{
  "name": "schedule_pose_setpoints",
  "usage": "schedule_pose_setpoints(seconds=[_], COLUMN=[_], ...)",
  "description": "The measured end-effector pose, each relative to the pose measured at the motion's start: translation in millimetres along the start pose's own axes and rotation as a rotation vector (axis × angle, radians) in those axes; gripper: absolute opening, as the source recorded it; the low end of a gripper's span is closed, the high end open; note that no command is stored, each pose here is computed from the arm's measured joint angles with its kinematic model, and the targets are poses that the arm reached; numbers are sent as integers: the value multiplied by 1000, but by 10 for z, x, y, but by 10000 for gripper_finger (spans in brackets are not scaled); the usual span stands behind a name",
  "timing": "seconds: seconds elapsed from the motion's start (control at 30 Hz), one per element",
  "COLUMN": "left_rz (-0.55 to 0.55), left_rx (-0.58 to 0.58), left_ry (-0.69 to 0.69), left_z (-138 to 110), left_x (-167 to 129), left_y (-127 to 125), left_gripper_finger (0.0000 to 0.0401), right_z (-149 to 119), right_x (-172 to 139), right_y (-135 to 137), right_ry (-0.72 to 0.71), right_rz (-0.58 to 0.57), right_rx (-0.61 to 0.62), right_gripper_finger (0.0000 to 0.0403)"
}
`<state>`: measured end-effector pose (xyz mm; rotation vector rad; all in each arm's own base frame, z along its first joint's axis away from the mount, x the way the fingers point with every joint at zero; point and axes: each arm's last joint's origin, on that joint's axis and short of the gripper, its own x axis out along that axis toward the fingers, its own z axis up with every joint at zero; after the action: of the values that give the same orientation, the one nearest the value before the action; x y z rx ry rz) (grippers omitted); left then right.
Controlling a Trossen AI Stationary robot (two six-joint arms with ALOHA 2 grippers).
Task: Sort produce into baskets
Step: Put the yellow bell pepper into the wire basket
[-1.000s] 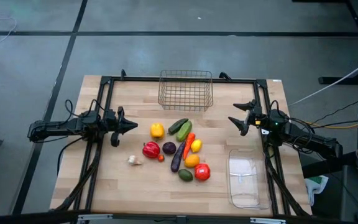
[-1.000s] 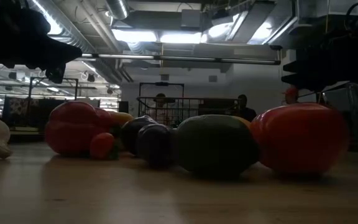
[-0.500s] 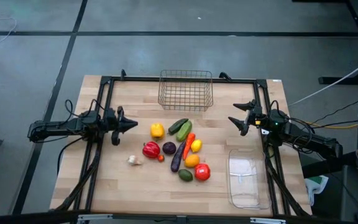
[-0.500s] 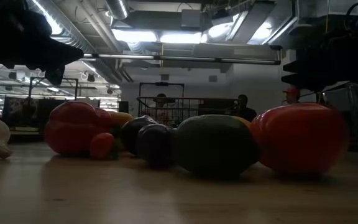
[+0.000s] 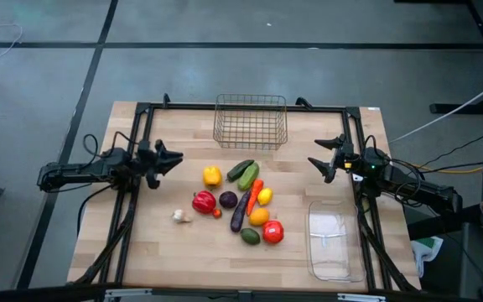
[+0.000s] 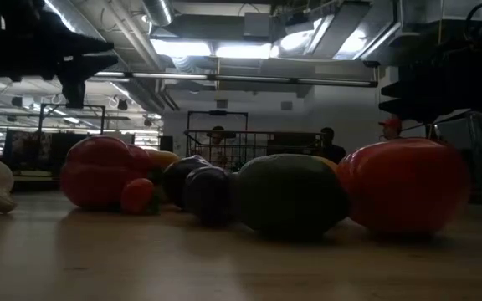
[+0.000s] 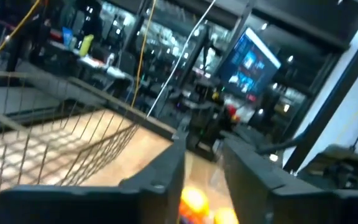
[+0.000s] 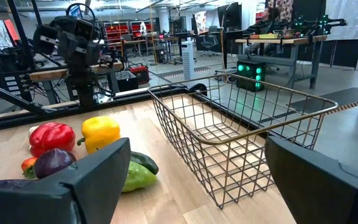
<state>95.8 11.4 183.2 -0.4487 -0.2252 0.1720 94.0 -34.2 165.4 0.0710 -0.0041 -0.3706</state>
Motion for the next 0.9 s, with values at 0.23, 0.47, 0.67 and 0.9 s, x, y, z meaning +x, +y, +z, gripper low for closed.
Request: schedule_pose_setpoints(seconds=[0.23, 0.47, 0.67, 0.9], left_rz=[-49, -23, 3, 86], left_rx=[-13, 52, 125, 207], left_ry=[-103, -48, 39, 248], left_z=[117, 220, 352, 492], left_x=[29, 182, 438, 839], left_y=[-60, -134, -246, -379], left_gripper_finger=[195, 216, 217, 217], right_z=[1, 0, 0, 0], right_x=[0, 0, 0, 0], right_y=[0, 0, 0, 0], right_ry=[0, 0, 0, 0], right_rz=[0, 0, 0, 0], right_rx=[0, 0, 0, 0], right_gripper_finger=[370, 370, 370, 370])
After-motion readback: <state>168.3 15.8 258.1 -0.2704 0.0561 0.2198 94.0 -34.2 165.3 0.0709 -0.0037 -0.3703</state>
